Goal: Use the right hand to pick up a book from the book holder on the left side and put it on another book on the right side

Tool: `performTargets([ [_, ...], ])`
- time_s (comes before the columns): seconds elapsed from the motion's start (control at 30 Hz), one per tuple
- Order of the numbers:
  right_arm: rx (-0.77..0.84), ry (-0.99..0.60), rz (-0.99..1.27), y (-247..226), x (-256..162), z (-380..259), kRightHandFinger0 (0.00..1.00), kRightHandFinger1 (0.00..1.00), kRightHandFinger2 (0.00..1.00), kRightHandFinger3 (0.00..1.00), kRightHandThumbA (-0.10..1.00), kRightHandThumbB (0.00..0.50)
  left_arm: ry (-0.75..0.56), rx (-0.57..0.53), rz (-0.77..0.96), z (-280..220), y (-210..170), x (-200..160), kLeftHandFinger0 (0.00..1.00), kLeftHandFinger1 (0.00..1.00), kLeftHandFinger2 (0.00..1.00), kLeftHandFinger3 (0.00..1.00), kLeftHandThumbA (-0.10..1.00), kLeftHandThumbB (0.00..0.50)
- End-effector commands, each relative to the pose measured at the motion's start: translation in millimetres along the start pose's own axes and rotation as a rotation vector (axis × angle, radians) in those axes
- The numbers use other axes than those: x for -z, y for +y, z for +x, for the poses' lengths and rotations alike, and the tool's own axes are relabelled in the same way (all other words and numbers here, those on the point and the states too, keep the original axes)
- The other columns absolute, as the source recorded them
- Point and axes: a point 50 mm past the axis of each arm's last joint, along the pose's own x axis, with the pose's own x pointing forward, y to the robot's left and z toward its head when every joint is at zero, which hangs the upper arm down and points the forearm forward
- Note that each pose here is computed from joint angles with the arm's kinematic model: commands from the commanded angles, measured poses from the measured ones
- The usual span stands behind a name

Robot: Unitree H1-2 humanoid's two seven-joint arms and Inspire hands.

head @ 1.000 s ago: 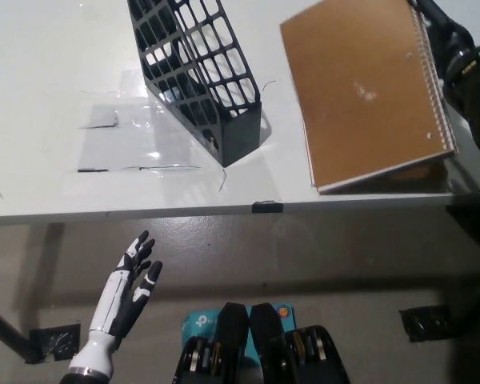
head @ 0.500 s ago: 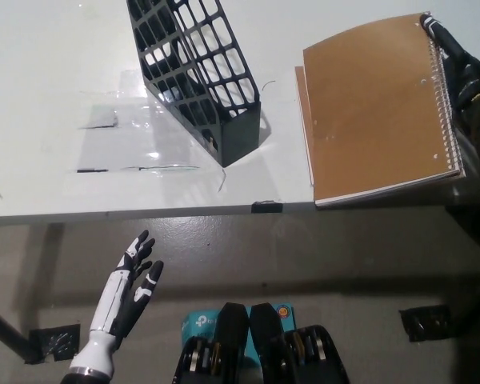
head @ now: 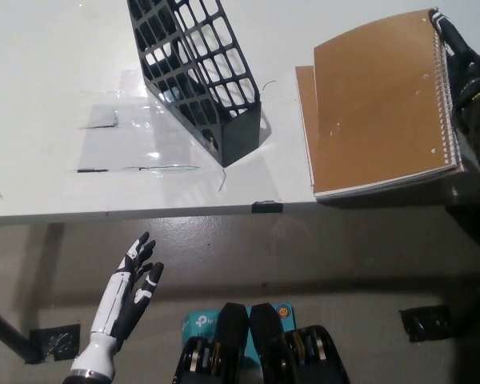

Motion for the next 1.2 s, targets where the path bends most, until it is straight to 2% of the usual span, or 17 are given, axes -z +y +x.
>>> performTargets([
  [0.0,-0.230,-0.204,-0.055,57,-63,-8,1.00,1.00,1.00,1.00,0.62,0.366,-0.057,-0.026,0.002,4,5,-11,0.96,1.00,1.00,1.00,0.89,0.158],
  [0.07,-0.227,-0.219,-0.058,58,-63,-8,1.00,1.00,1.00,1.00,0.62,0.340,-0.055,-0.027,0.004,4,5,-12,0.96,1.00,1.00,1.00,0.88,0.144],
  [0.17,-0.213,-0.241,-0.078,56,-64,-8,1.00,1.00,1.00,1.00,0.59,0.307,-0.056,-0.024,0.009,4,4,-12,0.96,1.00,1.00,1.00,0.90,0.156],
  [0.27,-0.217,-0.259,-0.056,57,-63,-8,1.00,1.00,1.00,1.00,0.61,0.327,-0.051,-0.030,0.011,3,5,-12,0.96,1.00,1.00,1.00,0.92,0.170],
  [0.37,-0.232,-0.281,-0.077,55,-68,-9,1.00,1.00,1.00,1.00,0.65,0.345,-0.054,-0.030,0.017,4,6,-12,0.96,1.00,1.00,1.00,0.92,0.149],
  [0.5,-0.231,-0.318,-0.087,55,-73,-10,1.00,1.00,1.00,1.00,0.69,0.318,-0.051,-0.041,0.004,3,6,-12,0.95,1.00,1.00,1.00,0.90,0.157],
  [0.57,-0.218,-0.335,-0.082,54,-76,-11,1.00,1.00,1.00,1.00,0.68,0.326,-0.051,-0.041,0.000,2,6,-11,0.95,1.00,1.00,1.00,0.90,0.158],
  [0.6,-0.208,-0.349,-0.114,53,-78,-11,1.00,1.00,1.00,1.00,0.75,0.323,-0.050,-0.041,-0.001,2,6,-10,0.95,1.00,1.00,1.00,0.90,0.160],
  [0.63,-0.200,-0.364,-0.160,52,-79,-12,1.00,1.00,1.00,1.00,0.78,0.323,-0.050,-0.040,-0.001,2,6,-10,0.94,1.00,0.99,1.00,0.90,0.161],
  [0.67,-0.199,-0.371,-0.202,51,-81,-12,1.00,1.00,1.00,1.00,0.83,0.356,-0.046,-0.036,0.005,1,6,-10,0.94,1.00,1.00,1.00,0.91,0.165],
  [0.7,-0.182,-0.383,-0.337,50,-85,-13,1.00,1.00,1.00,1.00,0.95,0.402,-0.044,-0.034,0.002,1,6,-9,0.94,1.00,1.00,1.00,0.91,0.163],
  [0.73,-0.171,-0.393,-0.408,50,-87,-13,1.00,1.00,1.00,1.00,1.00,0.446,-0.044,-0.035,-0.002,0,6,-9,0.94,1.00,1.00,1.00,0.91,0.154],
  [0.77,-0.131,-0.428,-0.572,51,-91,-14,1.00,1.00,1.00,1.00,1.00,0.491,-0.044,-0.036,-0.006,0,6,-10,0.94,1.00,1.00,1.00,0.90,0.146],
  [0.8,-0.052,-0.485,-0.836,55,-95,-16,1.00,1.00,1.00,1.00,1.00,0.500,-0.045,-0.037,-0.005,0,6,-11,0.94,1.00,1.00,1.00,0.90,0.145],
  [0.93,0.083,-0.595,-1.279,74,-107,-20,1.00,1.00,1.00,1.00,0.96,0.500,-0.059,-0.042,-0.008,3,6,-10,0.94,1.00,0.99,1.00,0.90,0.156],
  [1.0,0.095,-0.603,-1.307,80,-112,-22,1.00,1.00,1.00,1.00,1.00,0.500,-0.070,-0.042,-0.019,4,5,-10,0.94,1.00,0.99,1.00,0.90,0.150],
  [1.17,0.113,-0.593,-1.320,84,-119,-24,1.00,1.00,1.00,1.00,1.00,0.492,-0.065,-0.035,0.000,3,6,-11,0.94,1.00,0.99,1.00,0.91,0.158],
])
